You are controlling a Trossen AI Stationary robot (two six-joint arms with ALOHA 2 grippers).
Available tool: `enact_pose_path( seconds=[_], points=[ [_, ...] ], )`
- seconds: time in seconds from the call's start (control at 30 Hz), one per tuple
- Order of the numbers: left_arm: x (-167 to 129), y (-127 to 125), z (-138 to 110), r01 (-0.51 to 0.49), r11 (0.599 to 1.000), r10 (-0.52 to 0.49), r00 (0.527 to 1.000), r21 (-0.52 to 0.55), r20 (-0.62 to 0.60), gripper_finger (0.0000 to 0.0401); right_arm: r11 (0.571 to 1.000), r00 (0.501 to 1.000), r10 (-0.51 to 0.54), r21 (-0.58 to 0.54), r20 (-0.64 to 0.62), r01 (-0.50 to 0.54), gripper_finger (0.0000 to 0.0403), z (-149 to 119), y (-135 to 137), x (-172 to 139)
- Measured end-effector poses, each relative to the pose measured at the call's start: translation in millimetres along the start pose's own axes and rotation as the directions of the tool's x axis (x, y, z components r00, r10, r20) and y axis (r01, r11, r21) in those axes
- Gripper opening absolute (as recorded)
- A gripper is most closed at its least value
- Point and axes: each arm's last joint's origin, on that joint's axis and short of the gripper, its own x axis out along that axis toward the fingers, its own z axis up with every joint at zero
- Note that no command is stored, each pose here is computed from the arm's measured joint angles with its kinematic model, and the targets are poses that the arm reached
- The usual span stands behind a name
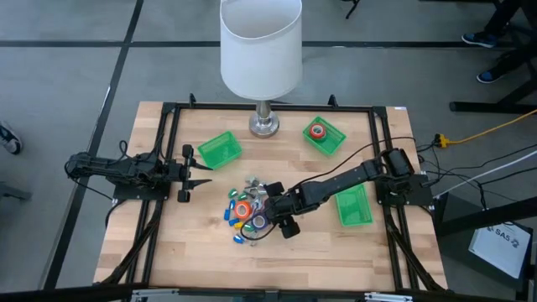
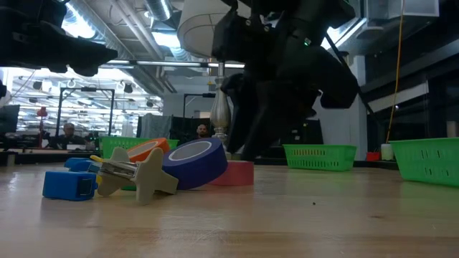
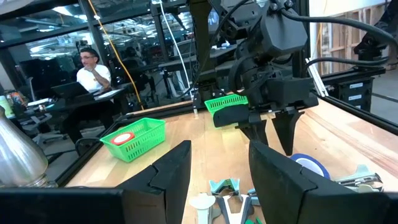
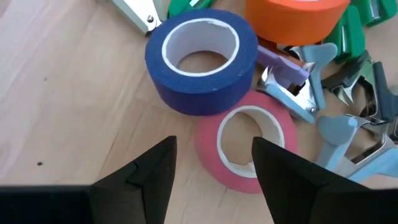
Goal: Pick and place Stapler, Stapler remover, tape
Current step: Put the pink tape into the top right green bin
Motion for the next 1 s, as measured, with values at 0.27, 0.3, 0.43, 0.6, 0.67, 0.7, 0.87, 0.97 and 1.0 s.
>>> enact_pose_path(
  seconds=[0.27,0.3,0.43,0.6,0.67,0.7,0.87,0.97,1.0],
  points=[
    [0.0,-0.1,-0.1,0.0,1.0,0.0,1.0,0.0,-0.001,0.0157,1.0,1.0,0.009,-0.001,-0.02,-0.009,0.0213,-3.1,1.6,12.1],
    [0.0,0.0,-0.1,0.0,1.0,0.0,1.0,0.0,0.0,0.0157,1.0,1.0,0.01,0.0,-0.009,-0.01,0.0213,-2.1,1.7,14.7],
    [0.0,0.0,0.0,0.0,1.0,0.0,1.0,0.0,0.001,0.0157,1.0,0.999,0.024,-0.005,-0.029,-0.024,0.0212,-5.5,3.6,25.5],
    [0.0,-0.1,-0.1,0.001,1.0,-0.001,1.0,0.0,0.0,0.0157,0.999,0.999,0.037,-0.001,-0.034,-0.037,0.0172,-6.2,4.3,28.6],
    [0.0,-0.1,-0.1,0.002,1.0,-0.002,1.0,0.0,0.0,0.0157,0.999,0.999,0.036,-0.001,-0.037,-0.036,0.014,-5.6,4.1,27.9],
    [0.0,-0.1,-0.1,0.002,1.0,-0.002,1.0,0.0,0.0,0.0157,0.999,0.999,0.036,-0.001,-0.039,-0.036,0.0121,-4.9,3.7,27.4],
    [0.0,-0.1,-0.1,0.003,1.0,-0.003,1.0,0.0,0.0,0.0157,0.998,0.995,0.056,0.031,-0.086,-0.054,0.0043,-0.5,1.2,21.7],
    [0.0,-0.1,-0.1,0.004,1.0,-0.004,1.0,0.0,0.0,0.0157,0.994,0.987,0.079,0.089,-0.142,-0.067,0.0043,3.4,-3.9,12.9],
    [0.0,-0.1,-0.1,0.003,1.0,-0.003,1.0,0.0,0.0,0.0157,0.991,0.985,0.08,0.119,-0.154,-0.062,0.0043,6.1,-6.6,9.0]
  ],
)
